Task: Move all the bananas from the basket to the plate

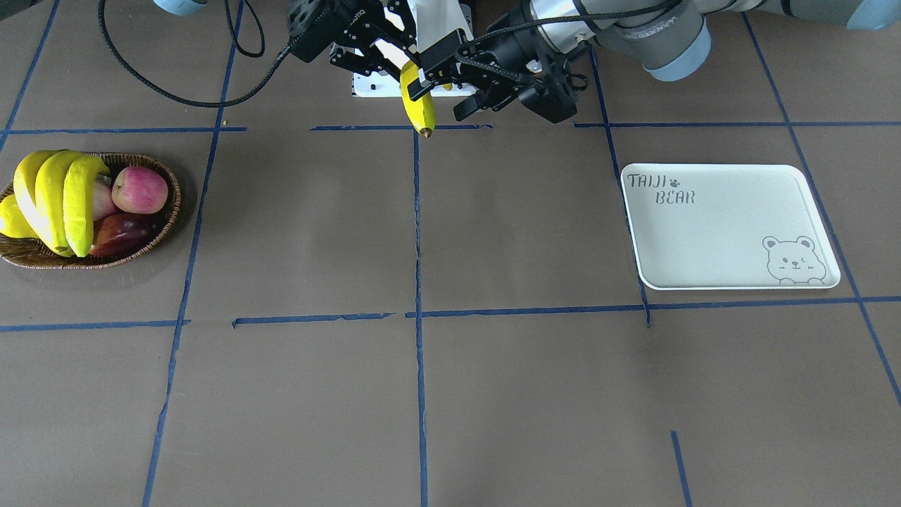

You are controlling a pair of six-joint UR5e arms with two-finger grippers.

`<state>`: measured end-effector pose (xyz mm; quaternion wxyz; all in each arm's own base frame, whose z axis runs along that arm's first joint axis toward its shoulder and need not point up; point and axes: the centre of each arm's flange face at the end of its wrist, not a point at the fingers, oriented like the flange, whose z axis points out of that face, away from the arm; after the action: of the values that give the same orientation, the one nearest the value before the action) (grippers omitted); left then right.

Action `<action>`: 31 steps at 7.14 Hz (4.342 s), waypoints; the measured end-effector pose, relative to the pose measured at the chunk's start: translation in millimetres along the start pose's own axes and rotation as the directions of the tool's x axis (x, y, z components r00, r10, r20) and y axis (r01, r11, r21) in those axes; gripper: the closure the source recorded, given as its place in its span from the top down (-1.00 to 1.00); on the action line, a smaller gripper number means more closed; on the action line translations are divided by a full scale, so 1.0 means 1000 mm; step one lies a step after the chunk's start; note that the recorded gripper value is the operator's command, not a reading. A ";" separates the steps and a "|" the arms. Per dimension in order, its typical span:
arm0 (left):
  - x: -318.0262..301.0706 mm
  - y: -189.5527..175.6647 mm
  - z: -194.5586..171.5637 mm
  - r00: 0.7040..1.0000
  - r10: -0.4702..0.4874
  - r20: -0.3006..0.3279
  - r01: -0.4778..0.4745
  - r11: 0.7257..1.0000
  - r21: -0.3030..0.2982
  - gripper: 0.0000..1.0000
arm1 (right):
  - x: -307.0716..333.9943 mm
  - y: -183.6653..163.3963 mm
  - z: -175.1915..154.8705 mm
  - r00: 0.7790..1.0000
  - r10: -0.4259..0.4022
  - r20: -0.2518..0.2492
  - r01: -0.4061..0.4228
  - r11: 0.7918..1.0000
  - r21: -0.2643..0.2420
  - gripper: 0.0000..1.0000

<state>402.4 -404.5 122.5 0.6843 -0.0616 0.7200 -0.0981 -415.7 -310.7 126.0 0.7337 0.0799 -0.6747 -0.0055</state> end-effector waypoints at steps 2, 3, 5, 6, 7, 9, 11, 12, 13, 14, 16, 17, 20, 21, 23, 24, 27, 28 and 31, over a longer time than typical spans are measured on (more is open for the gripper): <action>-0.006 0.021 0.026 1.000 -0.001 0.000 0.001 1.000 -0.002 0.42 | -0.003 0.000 -0.001 1.000 -0.004 0.008 0.004 1.000 0.001 -1.00; -0.008 0.025 0.031 1.000 -0.001 0.003 0.001 1.000 -0.003 -0.57 | -0.003 0.000 -0.002 1.000 -0.005 0.009 0.005 1.000 0.000 -1.00; -0.010 0.028 0.031 1.000 0.001 0.004 -0.001 1.000 -0.003 -1.00 | -0.002 0.000 -0.003 1.000 -0.005 0.009 0.005 1.000 -0.004 -0.80; -0.010 0.027 0.030 1.000 0.000 0.006 0.000 1.000 -0.002 -1.00 | -0.001 0.000 -0.004 1.000 -0.005 0.009 0.005 1.000 -0.003 0.98; -0.009 0.026 0.028 1.000 -0.002 0.009 0.002 1.000 0.000 -1.00 | -0.001 0.000 -0.004 1.000 -0.005 0.009 0.005 1.000 -0.001 1.00; -0.007 0.020 0.025 1.000 -0.010 0.018 0.010 1.000 0.013 -1.00 | -0.001 0.001 -0.009 1.000 -0.006 0.010 0.006 1.000 -0.002 1.00; -0.016 -0.004 0.011 0.998 -0.034 0.053 0.031 0.998 0.057 -1.00 | 0.002 0.005 -0.026 1.000 -0.007 0.016 0.007 1.000 -0.004 1.00; -0.031 -0.031 -0.007 0.991 -0.054 0.126 0.043 0.995 0.087 -1.00 | 0.006 0.004 -0.038 1.000 0.000 0.001 0.000 1.000 -0.007 1.00; -0.053 -0.066 -0.041 0.976 -0.048 0.214 0.024 0.993 0.117 -1.00 | 0.014 -0.007 -0.051 0.999 0.018 -0.035 -0.018 1.000 -0.004 1.00; -0.084 -0.093 -0.077 0.956 -0.035 0.290 -0.007 0.990 0.143 -1.00 | 0.023 -0.023 -0.064 0.996 0.042 -0.081 -0.042 0.999 0.008 1.00; -0.197 -0.138 -0.148 0.889 -0.024 0.457 -0.068 0.980 0.185 -1.00 | 0.047 -0.054 -0.081 0.974 0.113 -0.197 -0.104 0.993 0.057 1.00; -0.255 -0.155 -0.180 0.850 -0.050 0.525 -0.070 0.976 0.206 -1.00 | 0.059 -0.069 -0.089 0.954 0.154 -0.259 -0.135 0.987 0.089 1.00; -0.394 -0.172 -0.234 0.709 -0.076 0.701 -0.107 0.971 0.213 -1.00 | 0.078 -0.089 -0.099 0.918 0.172 -0.356 -0.139 0.983 0.117 1.00; -0.423 -0.178 -0.238 0.674 -0.082 0.734 -0.107 0.973 0.206 -1.00 | 0.080 -0.089 -0.099 0.916 0.170 -0.363 -0.137 0.984 0.116 1.00; -0.450 -0.186 -0.238 0.643 -0.098 0.759 -0.090 0.975 0.203 0.11 | 0.079 -0.090 -0.099 0.916 0.168 -0.364 -0.135 0.984 0.116 1.00; -0.454 -0.188 -0.238 0.638 -0.102 0.763 -0.091 0.974 0.206 0.98 | 0.078 -0.090 -0.099 0.917 0.167 -0.363 -0.134 0.984 0.116 1.00; -0.442 -0.191 -0.237 0.646 -0.088 0.758 -0.118 0.970 0.213 0.99 | 0.083 -0.096 -0.105 0.913 0.155 -0.377 -0.117 0.986 0.121 1.00; -0.434 -0.191 -0.238 0.656 -0.082 0.751 -0.130 0.967 0.220 0.99 | 0.088 -0.098 -0.109 0.902 0.134 -0.410 -0.097 0.989 0.110 1.00; -0.365 -0.181 -0.251 0.719 -0.036 0.694 -0.201 0.945 0.258 0.99 | 0.156 -0.078 -0.150 0.835 -0.027 -0.550 0.030 1.000 -0.004 1.00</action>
<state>164.0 -485.3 529.4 0.9072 0.0488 0.3899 -0.1506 -245.2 -389.7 259.3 0.8963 0.0897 -0.4343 0.0084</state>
